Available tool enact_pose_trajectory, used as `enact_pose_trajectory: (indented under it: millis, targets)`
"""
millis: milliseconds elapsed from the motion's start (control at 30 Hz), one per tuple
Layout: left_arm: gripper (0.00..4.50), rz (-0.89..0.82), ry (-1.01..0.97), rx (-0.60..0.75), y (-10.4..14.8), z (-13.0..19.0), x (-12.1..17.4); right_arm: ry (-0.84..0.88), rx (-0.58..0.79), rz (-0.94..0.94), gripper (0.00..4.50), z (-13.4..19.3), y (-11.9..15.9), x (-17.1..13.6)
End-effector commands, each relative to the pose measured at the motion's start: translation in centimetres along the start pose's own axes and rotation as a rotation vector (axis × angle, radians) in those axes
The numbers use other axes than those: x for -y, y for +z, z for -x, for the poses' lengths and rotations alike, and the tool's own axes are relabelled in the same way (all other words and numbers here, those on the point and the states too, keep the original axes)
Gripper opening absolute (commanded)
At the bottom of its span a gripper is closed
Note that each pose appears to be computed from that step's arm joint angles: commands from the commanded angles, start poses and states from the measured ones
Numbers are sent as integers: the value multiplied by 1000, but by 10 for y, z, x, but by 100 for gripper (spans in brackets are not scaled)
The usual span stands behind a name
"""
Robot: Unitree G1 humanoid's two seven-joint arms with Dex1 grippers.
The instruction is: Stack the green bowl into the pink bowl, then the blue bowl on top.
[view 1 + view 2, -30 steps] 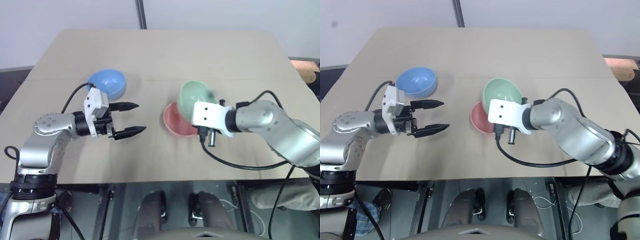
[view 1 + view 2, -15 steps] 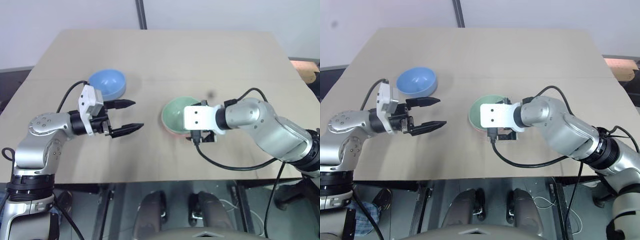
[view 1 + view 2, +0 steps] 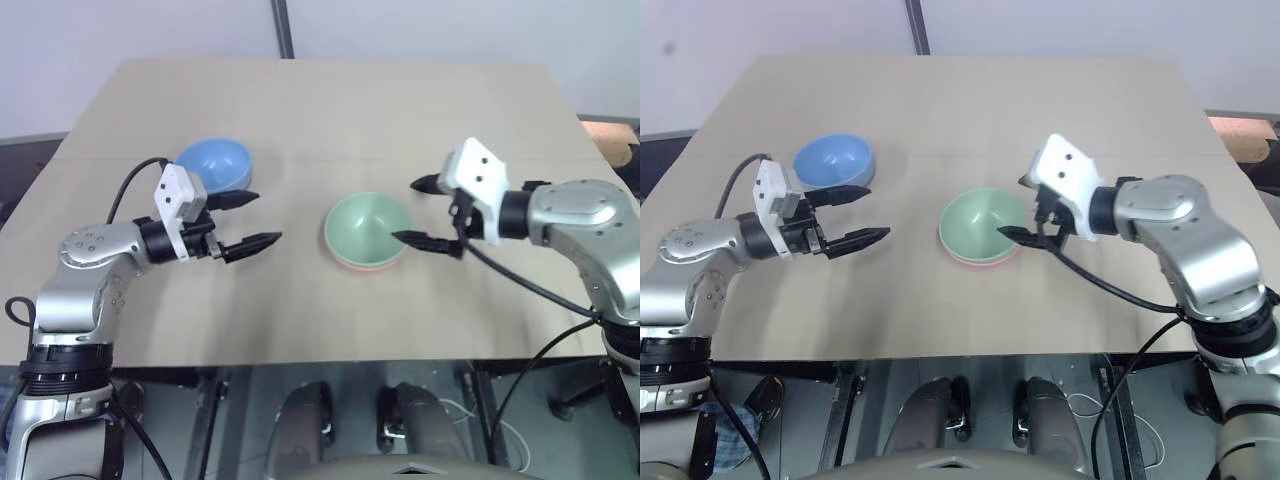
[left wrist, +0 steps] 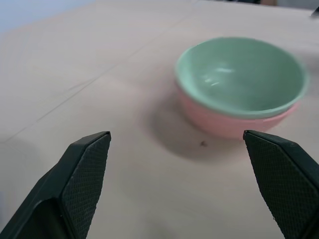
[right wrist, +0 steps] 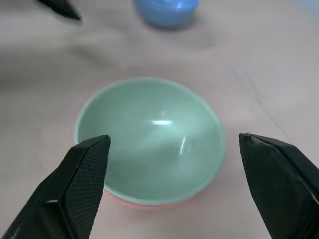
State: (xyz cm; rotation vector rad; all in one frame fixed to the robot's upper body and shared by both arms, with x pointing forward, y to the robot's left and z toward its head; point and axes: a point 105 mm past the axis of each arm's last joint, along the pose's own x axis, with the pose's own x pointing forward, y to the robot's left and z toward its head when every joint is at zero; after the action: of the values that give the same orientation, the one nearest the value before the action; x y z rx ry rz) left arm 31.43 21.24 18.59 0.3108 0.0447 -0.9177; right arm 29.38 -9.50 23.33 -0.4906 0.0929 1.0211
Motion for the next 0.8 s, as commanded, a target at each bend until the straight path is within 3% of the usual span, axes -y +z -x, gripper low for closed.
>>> enact_pose_trajectory:
  millis: [33, 167, 400, 600, 800]
  targets:
    - [450, -81, 114, -22, 6, -1, -21, -60, 53, -9, 445, 21, 8, 7]
    - [450, -151, 171, -86, 3, -3, -40, -117, 27, -17, 445, 28, 0, 14]
    - [450, -295, 295, -331, -26, -6, -78, -157, 6, -13, 445, 30, -6, 18]
    - [450, -346, 316, -367, -25, -15, -89, -166, -9, -5, 445, 28, -10, 17]
    - [450, -344, 358, -459, -40, -7, -101, -168, 6, -18, 445, 30, -10, 15]
